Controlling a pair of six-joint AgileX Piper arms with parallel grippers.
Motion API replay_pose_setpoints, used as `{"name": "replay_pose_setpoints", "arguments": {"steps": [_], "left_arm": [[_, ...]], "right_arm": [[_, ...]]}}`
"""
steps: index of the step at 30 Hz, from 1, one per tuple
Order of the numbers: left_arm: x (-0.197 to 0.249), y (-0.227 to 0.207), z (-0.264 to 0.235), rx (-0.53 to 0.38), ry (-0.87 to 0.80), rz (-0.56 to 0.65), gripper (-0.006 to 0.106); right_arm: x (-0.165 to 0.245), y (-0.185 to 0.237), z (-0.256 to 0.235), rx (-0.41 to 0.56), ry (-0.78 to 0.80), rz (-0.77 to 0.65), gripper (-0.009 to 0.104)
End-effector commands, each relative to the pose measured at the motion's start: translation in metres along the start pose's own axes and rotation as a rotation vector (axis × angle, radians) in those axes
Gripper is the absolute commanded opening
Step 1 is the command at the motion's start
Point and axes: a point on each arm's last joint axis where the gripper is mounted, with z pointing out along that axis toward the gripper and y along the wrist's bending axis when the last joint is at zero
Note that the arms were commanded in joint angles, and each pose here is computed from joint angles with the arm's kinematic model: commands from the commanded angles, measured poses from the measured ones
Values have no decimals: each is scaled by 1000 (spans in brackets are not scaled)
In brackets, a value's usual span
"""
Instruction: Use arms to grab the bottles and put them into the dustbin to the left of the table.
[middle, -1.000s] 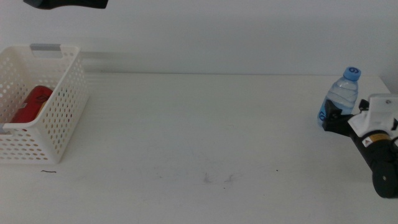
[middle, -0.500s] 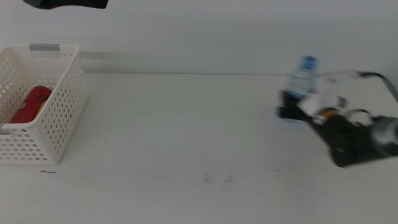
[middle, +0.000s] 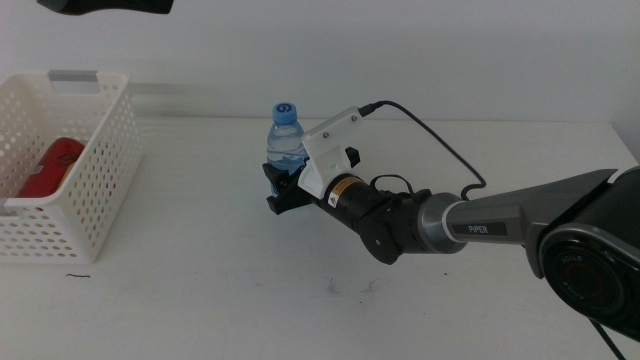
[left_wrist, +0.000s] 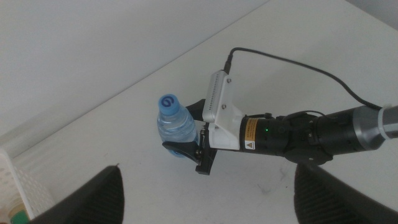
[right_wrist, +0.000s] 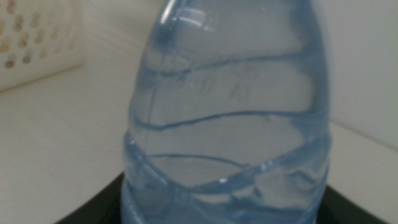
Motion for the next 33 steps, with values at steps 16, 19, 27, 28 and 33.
{"name": "replay_pose_setpoints", "arguments": {"steps": [16,19,27,28,33], "left_arm": [[0,-1,-1,0,-9,1,94],[0,-1,-1,0,-9,1,94],[0,-1,-1,0,-9,1,94],[0,-1,-1,0,-9,1,94],[0,-1,-1,0,-9,1,94]], "right_arm": [[-102,-5,-87,1,580,248,91],[-155,-8,-142,-11,628,244,91],[-246,-18,-269,7,462,192,90],[-250,-19,-276,7,443,192,90],[-255,-19,-283,7,417,192,90]]}}
